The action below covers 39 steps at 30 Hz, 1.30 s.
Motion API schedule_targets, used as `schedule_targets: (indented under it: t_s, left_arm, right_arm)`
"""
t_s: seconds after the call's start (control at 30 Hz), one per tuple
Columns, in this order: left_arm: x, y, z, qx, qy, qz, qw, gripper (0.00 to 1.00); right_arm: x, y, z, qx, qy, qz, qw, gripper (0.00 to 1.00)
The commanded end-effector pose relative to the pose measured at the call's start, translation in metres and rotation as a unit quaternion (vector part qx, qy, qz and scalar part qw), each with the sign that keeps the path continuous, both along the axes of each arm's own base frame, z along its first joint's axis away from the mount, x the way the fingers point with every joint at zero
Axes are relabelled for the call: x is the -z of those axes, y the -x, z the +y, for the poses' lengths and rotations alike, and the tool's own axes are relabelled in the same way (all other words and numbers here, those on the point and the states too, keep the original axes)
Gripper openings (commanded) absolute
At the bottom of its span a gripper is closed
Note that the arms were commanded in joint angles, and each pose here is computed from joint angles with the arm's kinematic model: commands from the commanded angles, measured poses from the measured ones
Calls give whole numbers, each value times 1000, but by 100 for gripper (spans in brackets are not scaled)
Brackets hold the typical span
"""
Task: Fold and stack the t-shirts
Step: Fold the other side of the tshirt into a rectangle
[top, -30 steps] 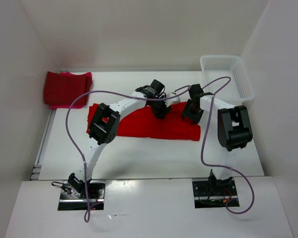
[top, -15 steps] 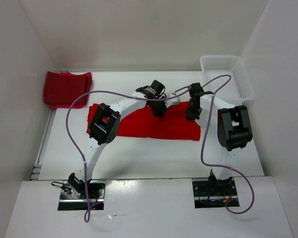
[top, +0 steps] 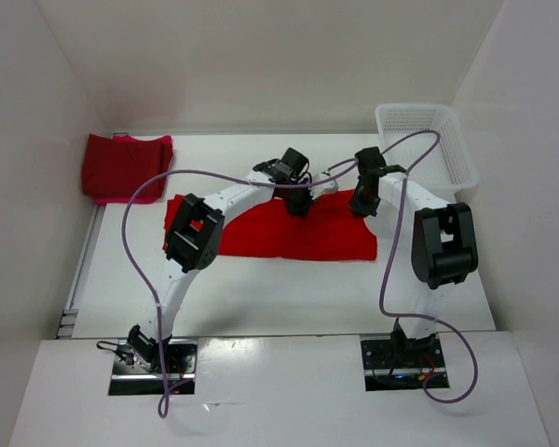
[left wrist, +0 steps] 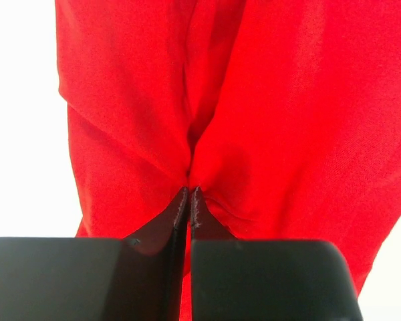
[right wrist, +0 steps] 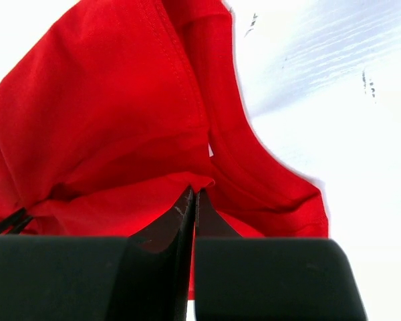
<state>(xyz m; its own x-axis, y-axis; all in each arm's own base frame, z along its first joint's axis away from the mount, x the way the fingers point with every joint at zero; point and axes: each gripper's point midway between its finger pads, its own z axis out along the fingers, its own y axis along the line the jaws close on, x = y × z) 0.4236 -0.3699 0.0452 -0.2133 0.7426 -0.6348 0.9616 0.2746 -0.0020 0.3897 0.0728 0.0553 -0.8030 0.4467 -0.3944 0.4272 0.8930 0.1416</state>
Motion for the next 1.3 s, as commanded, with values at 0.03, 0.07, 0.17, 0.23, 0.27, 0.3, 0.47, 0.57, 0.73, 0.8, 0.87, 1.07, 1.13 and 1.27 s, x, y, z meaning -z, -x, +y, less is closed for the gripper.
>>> schedule_targets:
  t_s: [0.03,0.07,0.17,0.23,0.27,0.3,0.47,0.57,0.73,0.8,0.87,1.07,1.13,1.27]
  left_arm:
    - [-64,-12,-11,-3,46,-49,998,4]
    - [-64,-14,-9,-11,43,-48,998,4]
    - [-78,-21,-8,-18,54,-59,997,4]
    - [-78,-21,-8,-18,54,-59,997,4]
    - [-79,-23,-8,-21,54,-65,996,4]
    - [-79,-23,-8,-21,54,-65,996,4]
    - [-65,-34,1,-40,34,-70,996,4]
    - [-50,-42,4,-53,19,-77,995,4]
    - [-36,-57,10,-92,-7,-85,992,54]
    - [-44,-54,10,-94,0,-79,992,71]
    - [-73,-55,11,-101,25,-87,991,76]
    - [-156,-51,67,-153,63,-85,983,85]
    - [-141,-55,117,-191,40,-66,979,86]
    - [-131,-36,207,-254,-25,-74,964,86]
  right_arm:
    - [-40,-19,-10,9,20,-55,998,0]
    - [-43,-22,-10,9,19,-60,998,0]
    - [-48,-32,-10,12,20,-75,997,0]
    - [-45,-34,-11,14,24,-76,997,0]
    - [-41,-36,-11,14,24,-75,997,0]
    - [-45,-39,-10,14,23,-79,996,0]
    - [-32,-47,-8,19,21,-79,996,0]
    - [-19,-57,-8,21,27,-71,997,0]
    - [-20,-64,-7,20,27,-69,997,66]
    - [-32,-62,-7,21,25,-81,996,73]
    - [-61,-62,-3,18,17,-116,993,74]
    - [-94,-13,-15,67,4,-129,989,74]
    - [-82,10,-18,79,2,-108,991,76]
    - [-47,42,-24,104,7,-60,993,80]
